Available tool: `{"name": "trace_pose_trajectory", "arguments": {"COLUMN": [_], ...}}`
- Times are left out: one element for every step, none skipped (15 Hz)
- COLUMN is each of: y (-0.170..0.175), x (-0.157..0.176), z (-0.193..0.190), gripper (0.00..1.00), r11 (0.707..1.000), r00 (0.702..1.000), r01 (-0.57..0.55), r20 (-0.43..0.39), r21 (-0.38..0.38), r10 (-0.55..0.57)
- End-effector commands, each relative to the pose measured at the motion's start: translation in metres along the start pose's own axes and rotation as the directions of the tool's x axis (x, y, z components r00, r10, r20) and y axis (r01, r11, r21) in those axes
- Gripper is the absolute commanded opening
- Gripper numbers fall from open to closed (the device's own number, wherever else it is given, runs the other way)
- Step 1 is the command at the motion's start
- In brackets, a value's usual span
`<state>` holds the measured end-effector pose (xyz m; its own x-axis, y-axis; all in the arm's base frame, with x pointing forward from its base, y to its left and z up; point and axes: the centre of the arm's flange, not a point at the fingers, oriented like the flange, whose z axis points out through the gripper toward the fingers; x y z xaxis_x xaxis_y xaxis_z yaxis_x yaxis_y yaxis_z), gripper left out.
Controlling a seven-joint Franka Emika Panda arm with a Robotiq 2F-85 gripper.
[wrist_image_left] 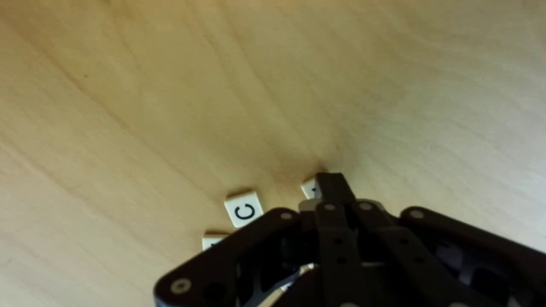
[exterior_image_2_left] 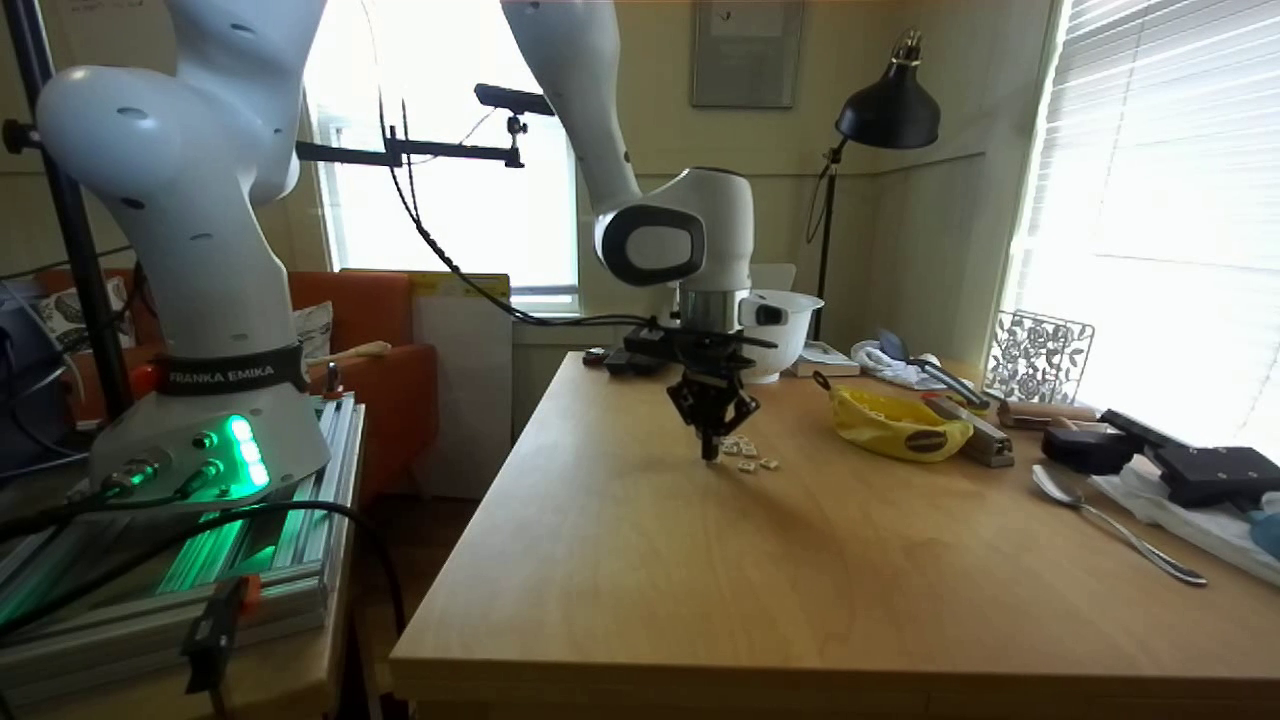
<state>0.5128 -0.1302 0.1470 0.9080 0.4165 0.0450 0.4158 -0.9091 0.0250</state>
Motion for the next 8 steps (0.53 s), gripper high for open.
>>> {"name": "trace_pose_trajectory", "arguments": {"y": [-0.0043, -0.0032, -0.0023, -0.0011, 0.0000, 0.0011, 0.0021, 0.0026], "x": [-0.0002, 0.0006, 0.0010, 0.0015, 0.0023, 0.0033, 0.0043, 0.0054], "z": [0.0132, 0.0131, 0.0127, 0.0129, 0.0131, 0.0130, 0.0129, 0.0128], "gripper": [0.00, 0.00, 0.00, 0.00, 0.00, 0.00, 0.00, 0.00], "r11": [0.991, 0.985, 0.978, 0.967, 0.955, 0.940, 0.924, 0.908], "r00": [0.991, 0.985, 0.978, 0.968, 0.956, 0.941, 0.926, 0.910], "r01": [-0.134, -0.174, -0.209, -0.253, -0.295, -0.338, -0.378, -0.415], "r20": [0.015, 0.010, 0.004, -0.001, -0.006, -0.012, -0.015, -0.018], "r21": [-0.007, -0.015, -0.020, -0.028, -0.037, -0.045, -0.053, -0.064], "r10": [0.134, 0.175, 0.209, 0.253, 0.295, 0.338, 0.377, 0.415]}}
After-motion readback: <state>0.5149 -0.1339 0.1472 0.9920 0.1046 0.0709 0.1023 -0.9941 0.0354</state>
